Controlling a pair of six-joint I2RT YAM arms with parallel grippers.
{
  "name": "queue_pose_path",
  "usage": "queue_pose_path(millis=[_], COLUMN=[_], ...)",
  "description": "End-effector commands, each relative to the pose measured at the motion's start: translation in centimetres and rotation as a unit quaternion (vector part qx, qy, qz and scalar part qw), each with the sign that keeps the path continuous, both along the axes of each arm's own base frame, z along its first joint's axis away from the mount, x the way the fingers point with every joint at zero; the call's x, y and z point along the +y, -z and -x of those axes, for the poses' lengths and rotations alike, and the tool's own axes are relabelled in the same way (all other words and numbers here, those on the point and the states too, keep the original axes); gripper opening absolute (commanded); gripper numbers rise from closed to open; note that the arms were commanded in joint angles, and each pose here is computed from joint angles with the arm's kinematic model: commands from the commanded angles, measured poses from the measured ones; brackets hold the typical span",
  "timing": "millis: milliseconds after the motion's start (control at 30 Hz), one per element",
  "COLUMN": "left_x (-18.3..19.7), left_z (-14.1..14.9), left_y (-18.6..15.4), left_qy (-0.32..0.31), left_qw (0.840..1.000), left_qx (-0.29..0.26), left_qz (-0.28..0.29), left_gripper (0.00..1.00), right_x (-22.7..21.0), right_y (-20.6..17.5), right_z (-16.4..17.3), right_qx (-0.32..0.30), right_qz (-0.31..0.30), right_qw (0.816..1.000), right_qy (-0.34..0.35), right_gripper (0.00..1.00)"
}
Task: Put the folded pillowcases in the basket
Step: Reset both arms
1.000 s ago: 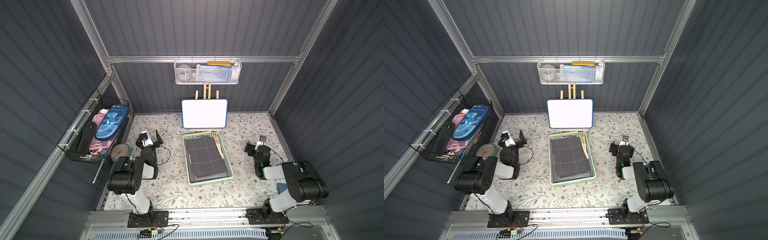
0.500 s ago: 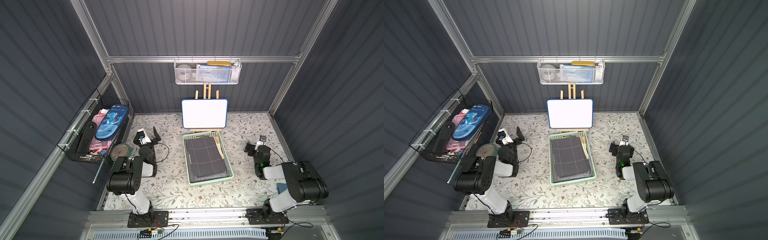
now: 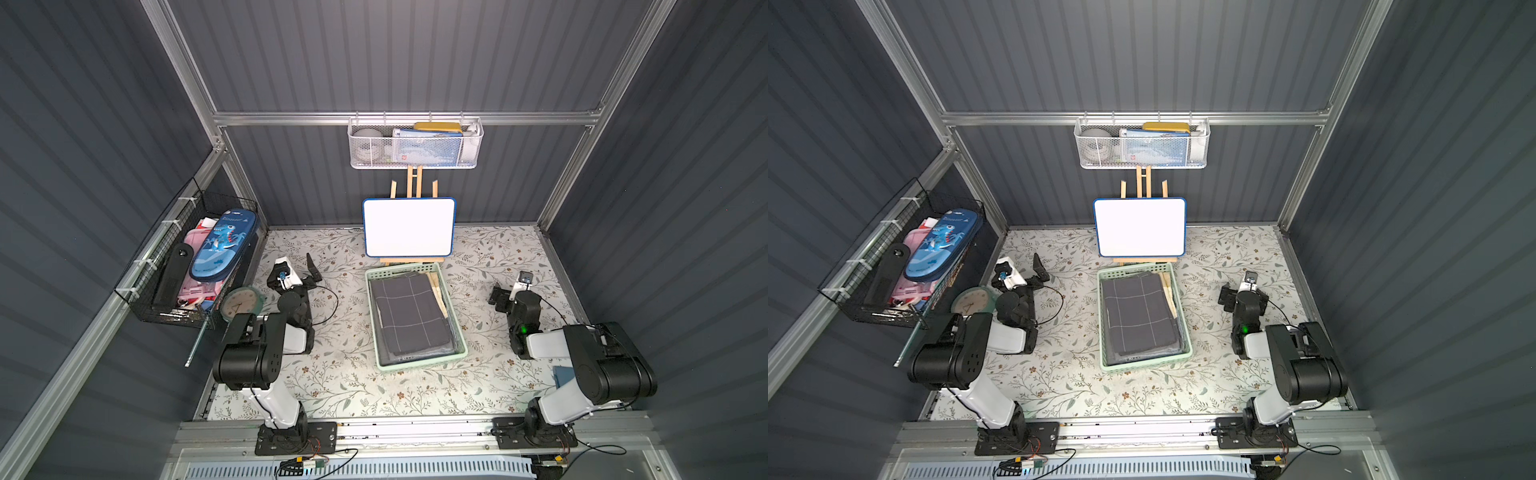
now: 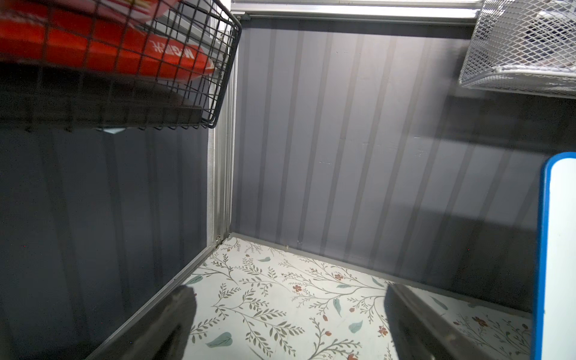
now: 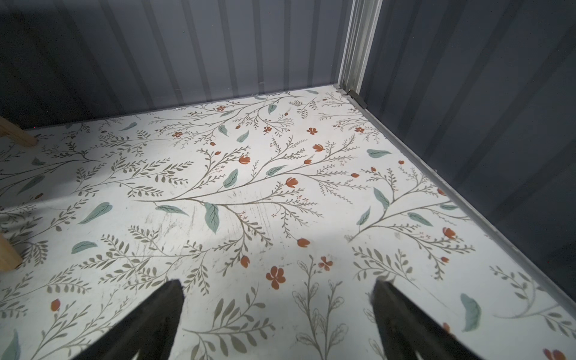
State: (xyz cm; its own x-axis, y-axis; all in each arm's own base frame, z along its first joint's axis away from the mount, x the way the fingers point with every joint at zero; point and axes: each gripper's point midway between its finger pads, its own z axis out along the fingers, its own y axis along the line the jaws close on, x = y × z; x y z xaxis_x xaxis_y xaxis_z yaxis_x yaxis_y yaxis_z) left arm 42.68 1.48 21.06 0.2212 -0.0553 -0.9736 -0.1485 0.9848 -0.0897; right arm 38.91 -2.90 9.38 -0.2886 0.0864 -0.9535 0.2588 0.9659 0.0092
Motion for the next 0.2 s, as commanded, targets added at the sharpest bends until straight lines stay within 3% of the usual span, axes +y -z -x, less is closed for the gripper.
queue_pose_path(millis=[0, 167], left_x=[0.27, 0.31], left_z=[0.16, 0.16], left_y=[-1.26, -1.21], left_qy=[-0.003, -0.004], left_qw=[1.000, 1.000], left_qx=[-0.020, -0.019], left_qz=[0.007, 0.007], left_gripper=[0.99, 0.99], right_x=[-0.11, -0.16], right_y=[-0.47, -0.55], right_z=[-0.29, -0.27], right_qx=[-0.010, -0.011], right_qz=[0.003, 0.002], right_qw=[1.000, 1.000], right_qy=[0.005, 0.007], right_gripper=[0.99, 0.99])
